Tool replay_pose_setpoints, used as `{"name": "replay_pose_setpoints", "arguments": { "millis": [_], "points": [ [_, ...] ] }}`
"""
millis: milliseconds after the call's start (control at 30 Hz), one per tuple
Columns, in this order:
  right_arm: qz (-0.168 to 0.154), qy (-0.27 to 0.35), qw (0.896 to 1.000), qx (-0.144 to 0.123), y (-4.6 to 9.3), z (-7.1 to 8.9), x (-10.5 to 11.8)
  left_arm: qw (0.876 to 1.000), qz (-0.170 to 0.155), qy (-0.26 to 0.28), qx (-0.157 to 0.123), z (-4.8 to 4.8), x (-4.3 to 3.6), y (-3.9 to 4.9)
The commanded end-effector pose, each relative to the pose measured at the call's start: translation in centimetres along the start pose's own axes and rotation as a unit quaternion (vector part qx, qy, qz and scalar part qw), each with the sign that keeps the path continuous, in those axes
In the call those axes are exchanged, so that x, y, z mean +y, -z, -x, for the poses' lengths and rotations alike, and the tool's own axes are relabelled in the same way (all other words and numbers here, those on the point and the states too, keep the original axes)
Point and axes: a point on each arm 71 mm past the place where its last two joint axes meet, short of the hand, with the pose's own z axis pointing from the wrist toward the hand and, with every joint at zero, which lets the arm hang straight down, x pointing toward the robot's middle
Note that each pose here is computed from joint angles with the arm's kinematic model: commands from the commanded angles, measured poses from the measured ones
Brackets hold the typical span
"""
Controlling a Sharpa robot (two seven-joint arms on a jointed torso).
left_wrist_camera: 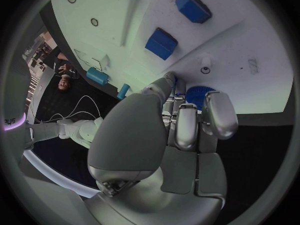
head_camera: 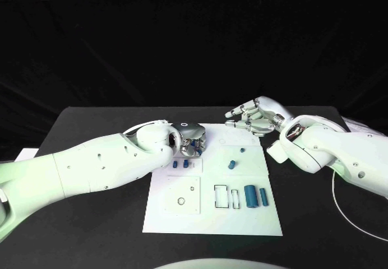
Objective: Assemble the parts on the task board
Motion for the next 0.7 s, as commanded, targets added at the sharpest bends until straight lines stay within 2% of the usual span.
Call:
{"name": "replay_pose_setpoints", "arguments": {
  "millis": [33, 400, 600, 700],
  "points": [
    [0.004, 0.0, 1.0, 0.008, 0.0, -0.2, 0.1, 1.0, -0.003, -0.004, 0.019, -0.67, -0.15, -0.07],
    [0.004, 0.0, 1.0, 0.008, 0.0, -0.2, 0.0, 1.0, 0.001, 0.006, -0.002, -0.21, 0.26, 0.26],
    [0.003, 0.0, 1.0, 0.008, -0.1, -0.2, 0.0, 0.999, -0.002, 0.03, -0.026, 0.98, 0.4, 0.97],
    [0.003, 0.0, 1.0, 0.008, -0.1, -0.2, 0.0, 0.998, 0.001, 0.049, -0.03, 1.72, 0.78, 1.63]
  ]
}}
